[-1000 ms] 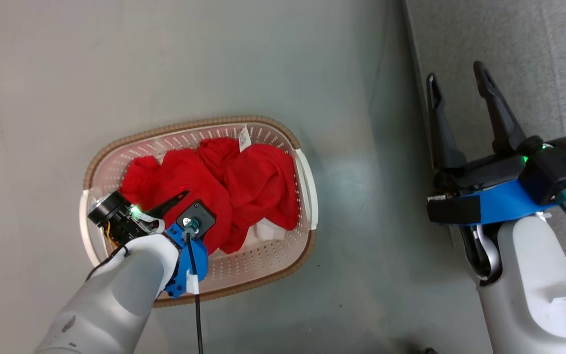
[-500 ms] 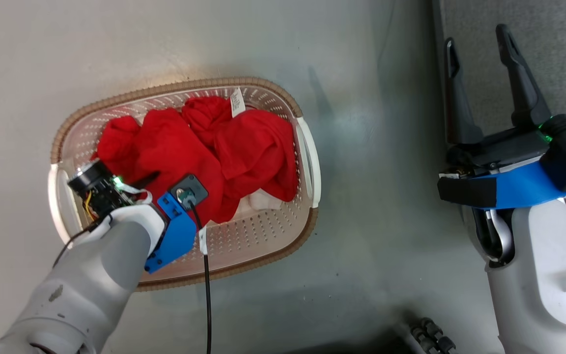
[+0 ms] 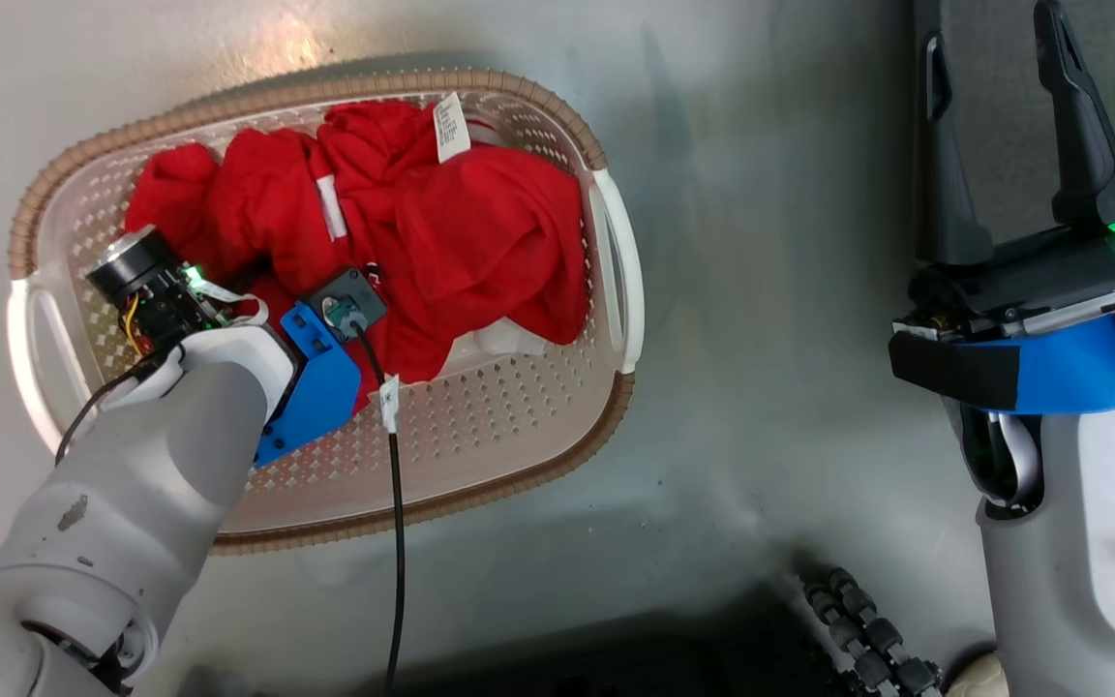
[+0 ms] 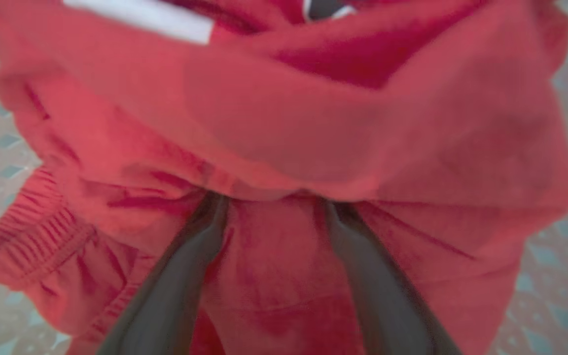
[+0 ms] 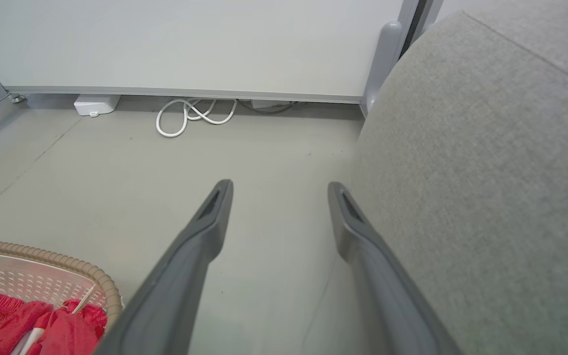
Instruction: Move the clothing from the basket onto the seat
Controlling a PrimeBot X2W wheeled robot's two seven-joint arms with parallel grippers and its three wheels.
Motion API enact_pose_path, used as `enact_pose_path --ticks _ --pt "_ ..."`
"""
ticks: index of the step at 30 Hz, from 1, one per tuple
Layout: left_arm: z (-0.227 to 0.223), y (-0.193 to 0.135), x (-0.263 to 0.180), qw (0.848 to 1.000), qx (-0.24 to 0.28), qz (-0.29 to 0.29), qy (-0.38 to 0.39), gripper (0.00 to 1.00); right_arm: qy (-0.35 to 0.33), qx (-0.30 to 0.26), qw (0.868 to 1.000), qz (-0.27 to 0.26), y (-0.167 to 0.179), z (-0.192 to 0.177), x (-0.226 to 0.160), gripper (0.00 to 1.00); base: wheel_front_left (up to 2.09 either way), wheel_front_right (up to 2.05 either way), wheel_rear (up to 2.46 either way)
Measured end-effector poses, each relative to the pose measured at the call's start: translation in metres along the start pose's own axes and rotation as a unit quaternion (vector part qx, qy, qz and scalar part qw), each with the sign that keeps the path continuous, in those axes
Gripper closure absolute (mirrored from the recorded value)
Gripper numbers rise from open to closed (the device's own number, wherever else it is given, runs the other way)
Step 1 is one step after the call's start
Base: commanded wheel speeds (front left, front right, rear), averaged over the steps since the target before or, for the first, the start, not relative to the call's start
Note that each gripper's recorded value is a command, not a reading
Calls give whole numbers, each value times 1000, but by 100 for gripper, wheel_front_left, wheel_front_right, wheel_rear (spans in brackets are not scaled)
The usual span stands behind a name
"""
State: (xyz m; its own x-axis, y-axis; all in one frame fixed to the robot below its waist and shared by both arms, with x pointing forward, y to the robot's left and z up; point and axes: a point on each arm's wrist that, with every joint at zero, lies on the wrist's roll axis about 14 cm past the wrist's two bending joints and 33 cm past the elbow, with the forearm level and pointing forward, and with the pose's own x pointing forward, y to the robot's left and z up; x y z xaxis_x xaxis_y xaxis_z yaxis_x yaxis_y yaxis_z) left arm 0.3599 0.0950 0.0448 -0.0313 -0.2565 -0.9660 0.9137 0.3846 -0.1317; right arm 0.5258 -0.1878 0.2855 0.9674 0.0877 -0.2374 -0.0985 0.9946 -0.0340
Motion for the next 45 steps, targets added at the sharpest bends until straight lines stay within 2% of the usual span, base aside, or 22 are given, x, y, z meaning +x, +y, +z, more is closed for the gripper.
enact_pose_path --ticks 8,9,10,12,23,30,45 --pt "-2 0 13 1000 0 -8 6 0 13 0 1000 0 0 -15 0 0 0 0 0" --pt "-3 0 13 1000 -1 -8 8 4 13 0 1000 0 0 -15 0 0 0 0 0" --pt "-4 -1 13 1000 1 -9 10 47 14 0 1000 -1 -1 -15 0 0 0 0 0" --pt "-4 0 13 1000 2 -9 12 100 14 -1 1000 -2 -1 -15 0 0 0 0 0" --pt "1 2 6 1000 6 -3 10 100 7 -2 1000 -3 -3 -7 -1 0 0 0 0" --pt "18 -4 -7 1000 8 -2 -18 100 -8 -3 1000 -3 -2 9 0 0 0 0 0" --pt "55 -4 -66 994 -13 35 -102 100 -63 -2 998 14 14 66 0 0 0 0 0"
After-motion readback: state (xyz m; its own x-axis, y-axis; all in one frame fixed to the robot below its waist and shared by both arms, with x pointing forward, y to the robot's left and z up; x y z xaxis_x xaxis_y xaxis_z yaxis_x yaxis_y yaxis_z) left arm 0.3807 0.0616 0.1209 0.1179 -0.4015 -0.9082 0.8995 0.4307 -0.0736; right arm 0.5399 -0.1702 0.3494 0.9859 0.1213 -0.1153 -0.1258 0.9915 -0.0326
